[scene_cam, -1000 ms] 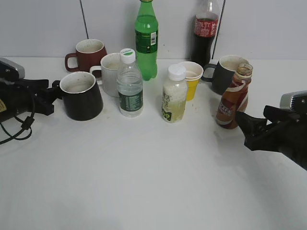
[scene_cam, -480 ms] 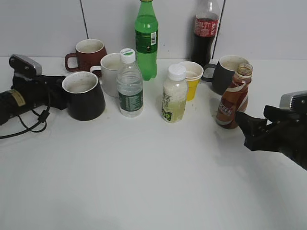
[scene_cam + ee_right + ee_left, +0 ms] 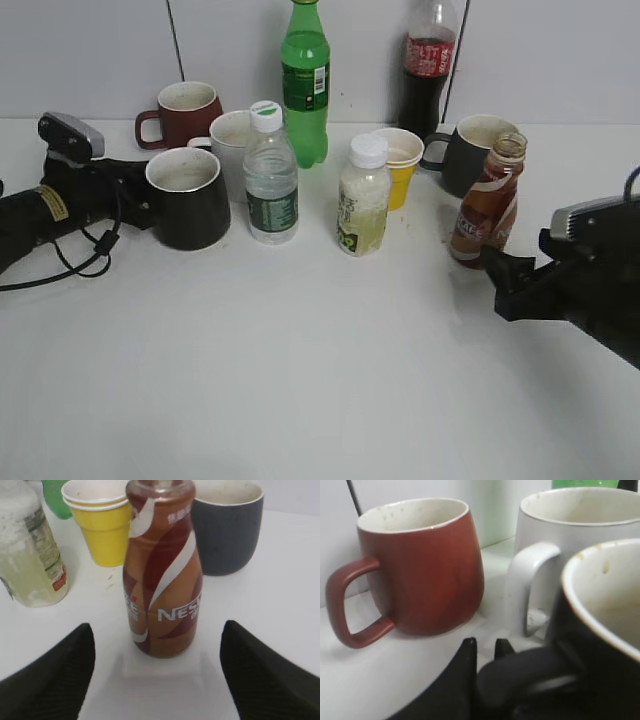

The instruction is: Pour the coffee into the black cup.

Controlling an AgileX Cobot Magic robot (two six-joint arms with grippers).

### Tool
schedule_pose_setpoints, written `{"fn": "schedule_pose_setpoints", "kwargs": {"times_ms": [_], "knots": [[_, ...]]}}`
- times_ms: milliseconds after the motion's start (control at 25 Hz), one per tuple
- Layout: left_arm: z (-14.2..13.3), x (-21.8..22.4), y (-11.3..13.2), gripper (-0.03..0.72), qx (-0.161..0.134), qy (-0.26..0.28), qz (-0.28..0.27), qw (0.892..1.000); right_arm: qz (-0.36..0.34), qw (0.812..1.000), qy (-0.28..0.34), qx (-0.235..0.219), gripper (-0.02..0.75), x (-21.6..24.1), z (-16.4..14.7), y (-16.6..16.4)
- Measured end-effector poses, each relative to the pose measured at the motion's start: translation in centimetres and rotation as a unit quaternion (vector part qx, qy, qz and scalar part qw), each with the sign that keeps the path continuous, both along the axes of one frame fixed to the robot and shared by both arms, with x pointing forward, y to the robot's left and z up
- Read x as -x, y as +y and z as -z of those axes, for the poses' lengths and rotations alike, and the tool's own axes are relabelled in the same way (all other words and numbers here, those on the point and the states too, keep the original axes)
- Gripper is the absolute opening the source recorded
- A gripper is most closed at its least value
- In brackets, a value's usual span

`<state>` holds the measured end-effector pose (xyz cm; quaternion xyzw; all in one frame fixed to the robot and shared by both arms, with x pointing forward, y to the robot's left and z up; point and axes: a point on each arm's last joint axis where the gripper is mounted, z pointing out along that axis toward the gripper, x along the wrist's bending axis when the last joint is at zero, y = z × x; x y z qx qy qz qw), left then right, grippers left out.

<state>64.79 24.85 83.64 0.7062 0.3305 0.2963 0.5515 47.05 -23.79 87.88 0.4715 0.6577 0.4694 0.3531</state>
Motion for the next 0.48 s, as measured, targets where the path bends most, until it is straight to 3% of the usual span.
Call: {"fn": "schedule_pose_setpoints", "kwargs": {"times_ms": [240, 480], "knots": [[-1.9, 1.9, 0.3, 0.061, -0.004, 0.006, -0.024, 1.000, -0.025, 1.000, 0.016, 0.008, 0.588, -2.5, 2.5, 1.0], [-4.5, 4.5, 0.8, 0.059, 0.037, -0.012, -0.064, 0.997, -0.025, 1.000, 0.004, 0.006, 0.588, -5.4, 3.9, 1.7]]}}
